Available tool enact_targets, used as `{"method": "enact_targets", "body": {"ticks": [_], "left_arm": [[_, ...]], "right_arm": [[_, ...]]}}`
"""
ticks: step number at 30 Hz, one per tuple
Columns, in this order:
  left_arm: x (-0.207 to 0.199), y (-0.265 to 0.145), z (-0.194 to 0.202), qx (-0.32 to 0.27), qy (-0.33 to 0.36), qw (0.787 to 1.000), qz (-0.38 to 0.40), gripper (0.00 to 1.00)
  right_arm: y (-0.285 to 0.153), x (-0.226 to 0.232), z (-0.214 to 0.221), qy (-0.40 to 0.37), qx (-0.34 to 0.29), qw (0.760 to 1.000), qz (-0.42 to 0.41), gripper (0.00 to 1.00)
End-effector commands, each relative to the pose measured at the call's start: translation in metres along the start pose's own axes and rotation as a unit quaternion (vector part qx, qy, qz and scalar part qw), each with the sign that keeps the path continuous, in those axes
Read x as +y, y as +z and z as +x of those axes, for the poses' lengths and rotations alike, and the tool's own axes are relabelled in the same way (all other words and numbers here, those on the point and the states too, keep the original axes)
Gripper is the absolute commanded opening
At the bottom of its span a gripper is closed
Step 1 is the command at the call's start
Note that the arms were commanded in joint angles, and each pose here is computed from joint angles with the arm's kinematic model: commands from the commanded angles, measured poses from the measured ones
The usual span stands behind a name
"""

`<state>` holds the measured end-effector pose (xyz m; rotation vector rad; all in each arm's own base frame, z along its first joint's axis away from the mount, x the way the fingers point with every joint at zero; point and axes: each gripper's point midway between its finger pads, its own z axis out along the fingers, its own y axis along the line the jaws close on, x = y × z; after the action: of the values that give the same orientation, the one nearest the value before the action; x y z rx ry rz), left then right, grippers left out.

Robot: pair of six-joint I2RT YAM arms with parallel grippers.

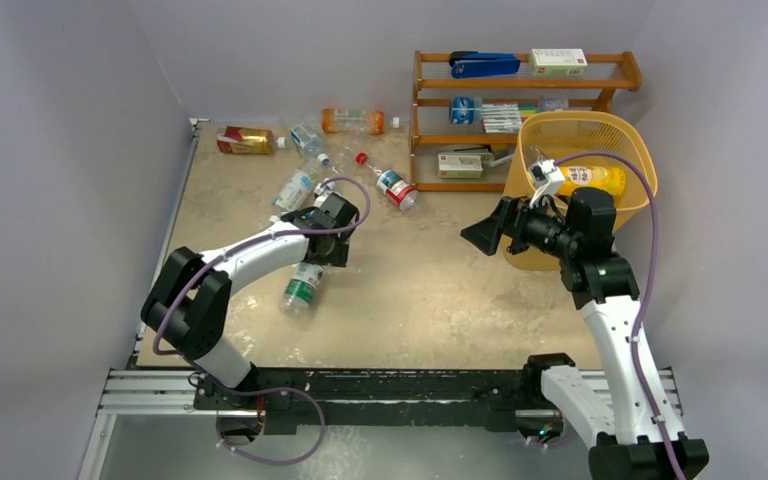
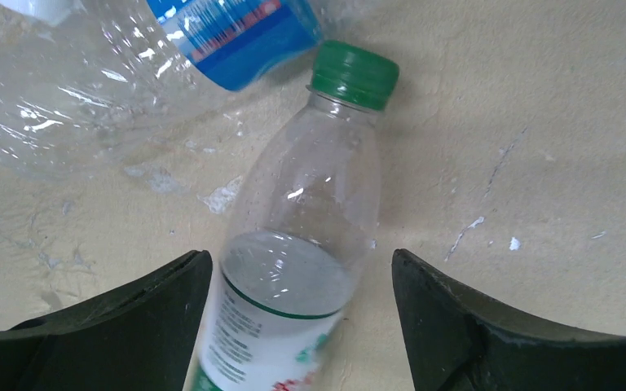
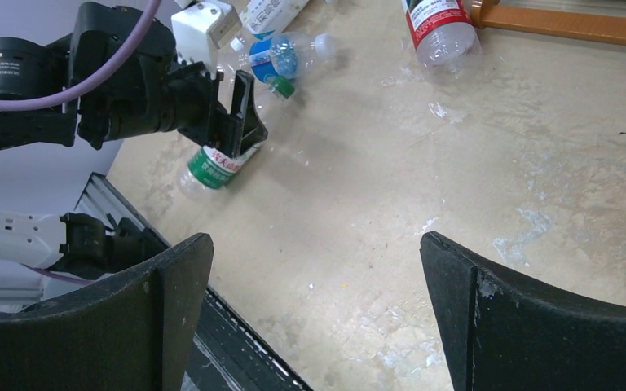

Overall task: Put the plastic bottles in the bin
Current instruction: Pick up the plastic bottle at the center of the board.

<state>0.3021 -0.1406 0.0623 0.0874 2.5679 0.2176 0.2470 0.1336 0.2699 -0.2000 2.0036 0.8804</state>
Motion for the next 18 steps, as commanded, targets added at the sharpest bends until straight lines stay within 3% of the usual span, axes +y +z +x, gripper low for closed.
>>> {"method": "enact_targets", "body": {"ticks": [1,9,14,18], "left_arm": [[0.008,0.007,0.012,0.018,0.008,1.0,-0.022,0.8],[-0.005,0.009,0.022,0.033,-0.002,0.999,0.012,0.74],[-0.024,0.005,0.028,0.046,-0.026,0.996,0.068,0.38],[-0.043,-0.01,0.024,0.043,-0.052,0.989,0.13,0.33]], "right_arm": [[0.0,0.008,-0.008,-0.013,-0.018,1.0,-0.02,1.0],[0.002,0.006,-0.006,-0.011,-0.017,1.0,-0.02,1.0],[0.004,0.003,-0.002,-0.008,-0.014,1.0,-0.019,0.99],[0.009,-0.001,0.007,-0.001,-0.005,1.0,-0.02,0.98]]}}
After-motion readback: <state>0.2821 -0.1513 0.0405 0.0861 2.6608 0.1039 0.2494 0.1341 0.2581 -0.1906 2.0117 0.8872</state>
